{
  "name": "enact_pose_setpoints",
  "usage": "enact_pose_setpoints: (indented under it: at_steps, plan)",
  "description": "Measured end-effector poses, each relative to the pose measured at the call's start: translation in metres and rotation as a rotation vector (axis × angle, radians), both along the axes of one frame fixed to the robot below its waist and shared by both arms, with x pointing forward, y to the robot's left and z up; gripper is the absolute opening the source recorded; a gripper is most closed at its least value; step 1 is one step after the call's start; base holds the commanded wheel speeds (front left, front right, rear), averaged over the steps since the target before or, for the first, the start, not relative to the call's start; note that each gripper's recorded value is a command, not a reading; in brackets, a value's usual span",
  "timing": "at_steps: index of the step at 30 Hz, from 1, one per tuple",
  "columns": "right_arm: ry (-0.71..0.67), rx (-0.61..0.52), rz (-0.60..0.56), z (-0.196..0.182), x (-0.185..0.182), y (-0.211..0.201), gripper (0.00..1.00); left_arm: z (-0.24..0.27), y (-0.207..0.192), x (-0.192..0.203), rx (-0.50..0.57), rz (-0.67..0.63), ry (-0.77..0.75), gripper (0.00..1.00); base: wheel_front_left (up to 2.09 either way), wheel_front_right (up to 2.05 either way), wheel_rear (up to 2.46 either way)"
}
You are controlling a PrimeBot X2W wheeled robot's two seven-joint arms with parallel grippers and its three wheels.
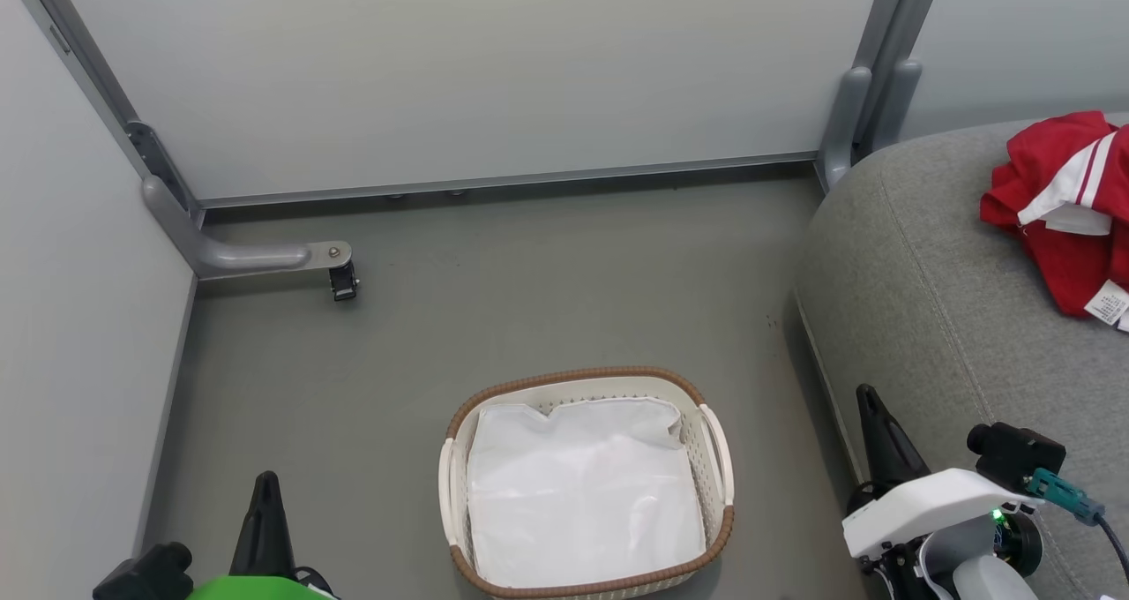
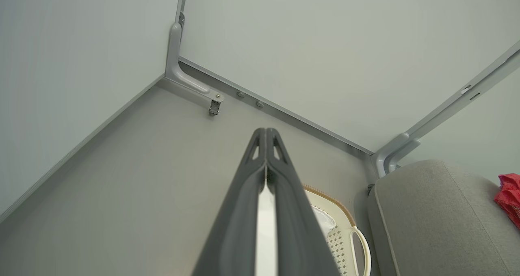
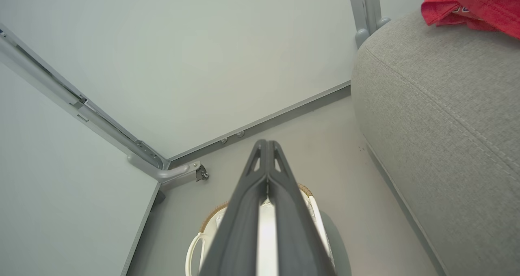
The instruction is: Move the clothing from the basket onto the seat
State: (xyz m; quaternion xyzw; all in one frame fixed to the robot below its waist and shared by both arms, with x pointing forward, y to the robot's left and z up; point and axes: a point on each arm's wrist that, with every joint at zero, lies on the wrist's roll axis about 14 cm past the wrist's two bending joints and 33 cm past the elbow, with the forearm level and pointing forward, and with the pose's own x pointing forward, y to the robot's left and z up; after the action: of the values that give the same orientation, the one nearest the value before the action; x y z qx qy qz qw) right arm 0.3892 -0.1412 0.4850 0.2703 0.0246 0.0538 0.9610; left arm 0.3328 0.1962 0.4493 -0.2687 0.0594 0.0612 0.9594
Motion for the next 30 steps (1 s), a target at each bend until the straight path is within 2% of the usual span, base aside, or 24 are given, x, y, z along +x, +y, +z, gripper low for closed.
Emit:
enact_pose_setpoints:
  at_steps: [30]
  plan:
    - [0.07,0.39,-0.086,0.0,0.001,-0.025,0.0,0.01,0.005,0.02,-0.396,0.048,-0.025,0.0,0.0,0.0,0.0]
